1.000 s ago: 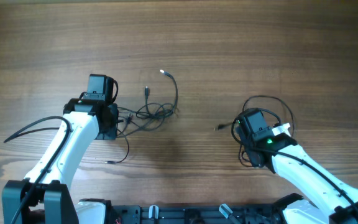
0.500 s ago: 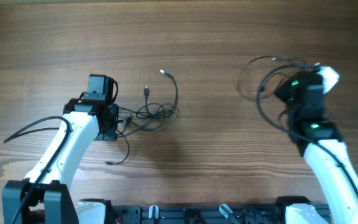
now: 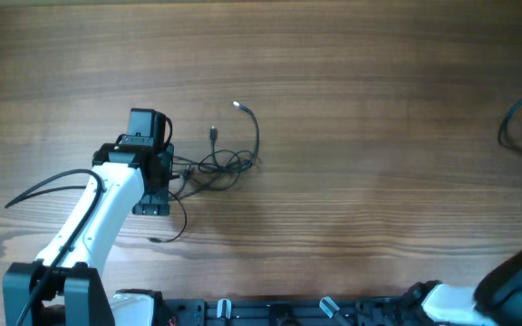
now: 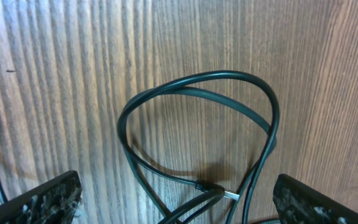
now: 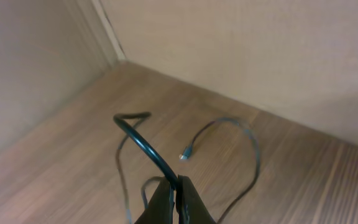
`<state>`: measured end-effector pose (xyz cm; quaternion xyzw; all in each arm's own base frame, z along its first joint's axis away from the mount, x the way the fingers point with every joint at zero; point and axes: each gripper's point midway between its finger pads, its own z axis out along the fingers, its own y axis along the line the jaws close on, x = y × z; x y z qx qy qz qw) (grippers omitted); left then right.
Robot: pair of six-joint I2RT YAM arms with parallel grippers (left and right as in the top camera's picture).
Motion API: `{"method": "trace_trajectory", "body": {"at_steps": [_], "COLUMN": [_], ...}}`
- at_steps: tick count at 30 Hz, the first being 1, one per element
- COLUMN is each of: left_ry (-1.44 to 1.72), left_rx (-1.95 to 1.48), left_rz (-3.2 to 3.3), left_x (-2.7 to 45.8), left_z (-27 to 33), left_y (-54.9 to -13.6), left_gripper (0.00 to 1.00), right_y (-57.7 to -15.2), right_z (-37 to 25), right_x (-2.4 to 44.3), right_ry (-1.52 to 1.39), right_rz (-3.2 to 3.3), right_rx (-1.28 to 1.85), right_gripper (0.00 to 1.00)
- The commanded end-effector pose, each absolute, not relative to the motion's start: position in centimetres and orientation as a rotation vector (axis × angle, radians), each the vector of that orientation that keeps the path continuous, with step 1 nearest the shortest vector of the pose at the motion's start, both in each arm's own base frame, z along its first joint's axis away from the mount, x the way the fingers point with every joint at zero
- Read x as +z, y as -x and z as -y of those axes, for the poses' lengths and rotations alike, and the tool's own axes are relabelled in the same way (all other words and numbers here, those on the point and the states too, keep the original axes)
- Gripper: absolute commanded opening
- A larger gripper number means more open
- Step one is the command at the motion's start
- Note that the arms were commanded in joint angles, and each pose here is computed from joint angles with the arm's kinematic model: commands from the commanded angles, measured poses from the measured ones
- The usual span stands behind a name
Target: Untangle cables
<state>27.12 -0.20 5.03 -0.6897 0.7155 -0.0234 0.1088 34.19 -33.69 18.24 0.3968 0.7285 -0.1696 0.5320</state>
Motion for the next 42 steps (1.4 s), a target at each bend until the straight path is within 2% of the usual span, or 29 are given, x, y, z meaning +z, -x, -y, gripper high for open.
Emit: {"method": "trace_trajectory", "body": {"at_steps": [1, 4, 5, 6, 7, 8, 10, 11, 15, 17, 18, 19, 21, 22, 23, 27, 30, 34, 36, 38, 42], "left_ry": [2.018, 2.019, 2.02, 2.02, 2.02, 2.019, 2.019, 2.022, 1.849, 1.35, 1.111, 0.995, 0.901, 0.726, 0.639, 0.375, 0.221, 0.137, 0.089, 0.075, 0.132], "left_rx": [-0.056, -0.055, -0.058, -0.059, -0.059, -0.059, -0.059, -0.065, -0.1, -0.354, -0.54, -0.675, -0.79, -0.833, -0.855, -0.993, -1.146, -1.185, -1.2, -1.196, -1.204], "left_rz": [-2.093, -2.093, -2.095, -2.095, -2.095, -2.095, -2.096, -2.099, -2.252, -2.543, -2.606, -2.616, -2.632, -2.658, -2.662, -2.577, -2.358, -2.178, -2.07, -2.009, -1.976], "left_x": [5.2, 5.2, 5.2, 5.2, 5.2, 5.2, 5.2, 5.2, 5.2, 6.0, 7.0, 7.8, 8.5, 8.9, 9.2, 12.0, 18.0, 24.2, 28.4, 30.3, 31.7], "left_z": [-0.2, -0.2, -0.2, -0.2, -0.2, -0.2, -0.2, -0.1, 0.6, 3.9, 6.3, 7.9, 9.6, 11.1, 12.1, 16.6, 20.5, 21.0, 20.9, 20.5, 19.9], "left_y": [-27.0, -27.0, -27.0, -27.0, -27.0, -27.0, -27.0, -27.0, -27.6, -30.3, -31.7, -32.4, -32.5, -32.4, -32.3, -33.3, -35.9, -37.1, -36.8, -36.4, -36.1], "left_gripper": [1.0, 1.0, 1.0, 1.0, 1.0, 1.0, 1.0, 1.0, 1.0, 0.98, 0.57, 0.32, 0.22, 0.09, 0.06, 0.04, 0.04, 0.04, 0.04, 0.04, 0.04], "right_y": [-36.8, -36.1, -35.7, -35.5, -34.9, -34.3, -32.3, -31.5, -29.7, -30.5, -31.7, -33.1, -35.0, -36.0, -36.3, -37.1, -35.7, -34.4, -32.3, -29.9, -28.2], "right_z": [37.7, 41.4, 41.9, 41.7, 41.2, 41.3, 41.7, 41.8, 40.3, 36.9, 34.0, 30.6, 24.1, 19.5, 17.1, 4.7, -6.4, -10.8, -14.7, -17.8, -22.0], "right_x": [20.5, 18.3, 15.3, 13.1, 11.4, 11.1, 11.9, 13.0, 18.9, 23.2, 25.0, 26.4, 27.6, 27.5, 26.8, 23.1, 19.2, 15.3, 15.8, 17.3, 17.3], "right_ry": [-0.84, -0.937, -0.976, -1.001, -1.029, -1.077, -1.206, -1.244, -1.252, -1.171, -1.144, -1.099, -0.996, -0.915, -0.877, -0.506, -0.047, 0.027, 0.352, 0.636, 0.861], "right_rz": [-1.773, -1.817, -1.882, -1.935, -1.996, -1.997, -1.97, -1.972, -1.946, -1.914, -1.88, -1.868, -1.905, -1.975, -2.036, -2.345, -2.494, -2.522, -2.378, -2.162, -2.01], "right_rx": [-0.5, -0.62, -0.609, -0.592, -0.581, -0.596, -0.66, -0.693, -0.72, -0.527, -0.308, -0.059, 0.322, 0.509, 0.568, 0.708, 0.812, 0.902, 1.128, 1.325, 1.341], "right_gripper": [0.04, 0.04, 0.17, 0.48, 0.72, 0.82, 0.84, 1.0, 1.0, 1.0, 1.0, 1.0, 1.0, 1.0, 1.0, 1.0, 1.0, 1.0, 1.0, 0.99, 1.0]}}
